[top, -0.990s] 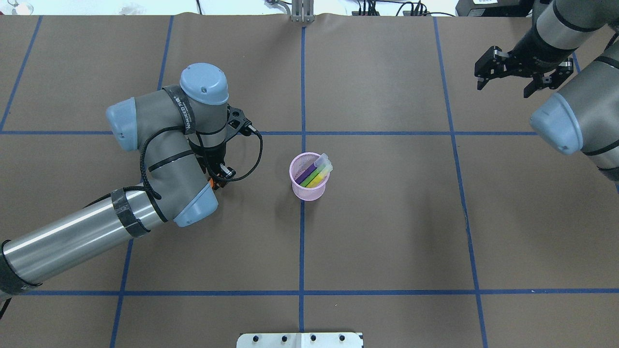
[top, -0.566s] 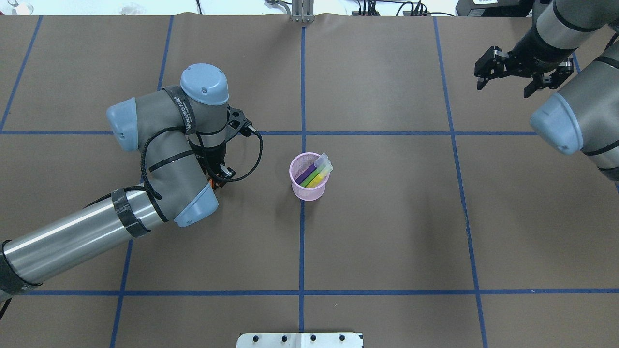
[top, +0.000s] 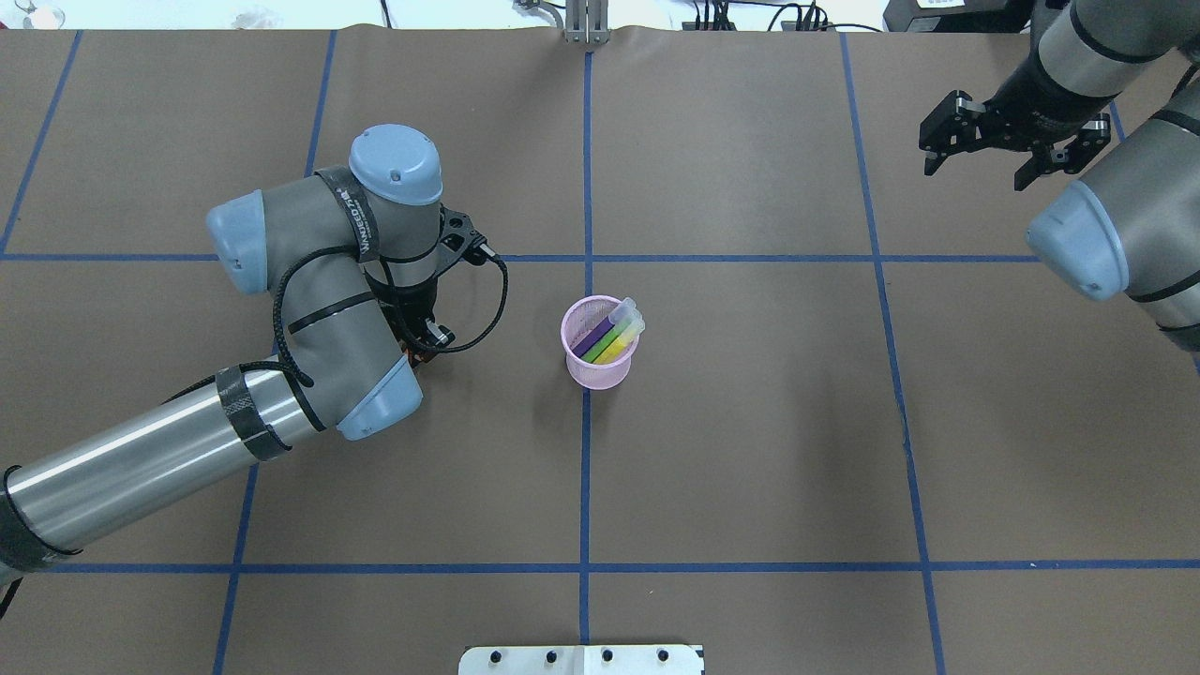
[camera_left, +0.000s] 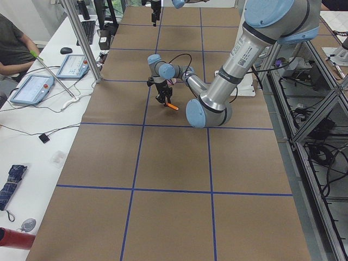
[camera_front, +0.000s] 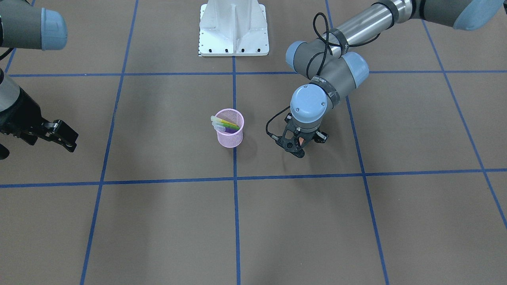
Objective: Collect pens into pen holder
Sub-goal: 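Grasp the orange marker with the left gripper and lift it, then carry the orange marker with the left gripper over the lavender cup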
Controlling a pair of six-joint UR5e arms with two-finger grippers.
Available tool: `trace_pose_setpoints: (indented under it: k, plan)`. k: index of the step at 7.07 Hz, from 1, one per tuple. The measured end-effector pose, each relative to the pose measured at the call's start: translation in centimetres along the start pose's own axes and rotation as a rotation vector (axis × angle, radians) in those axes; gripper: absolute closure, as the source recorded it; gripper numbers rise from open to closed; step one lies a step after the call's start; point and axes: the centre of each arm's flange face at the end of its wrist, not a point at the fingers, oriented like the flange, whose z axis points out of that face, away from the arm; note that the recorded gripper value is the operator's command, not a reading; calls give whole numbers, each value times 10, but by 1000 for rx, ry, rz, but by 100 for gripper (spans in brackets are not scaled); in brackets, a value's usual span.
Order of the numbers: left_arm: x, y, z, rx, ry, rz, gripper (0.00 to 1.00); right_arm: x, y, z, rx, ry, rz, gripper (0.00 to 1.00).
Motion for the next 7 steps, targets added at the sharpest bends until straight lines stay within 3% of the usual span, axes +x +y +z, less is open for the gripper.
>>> trace_pose_setpoints:
  k: [1,2,5,7]
  plan:
    - [-1,0,1,-2,-1,-1,72,0,0,0,0,0,0,0]
    - [0,0,2,-5,-1,-2,97,0,0,0,0,0,0,0]
    - [2,0,-4,6,1,-4,100,-1,0,-2,3,-2,1,0]
    - [6,-1,-40,65,15,-11,100,-1,-1,-3,5,-4,1,0]
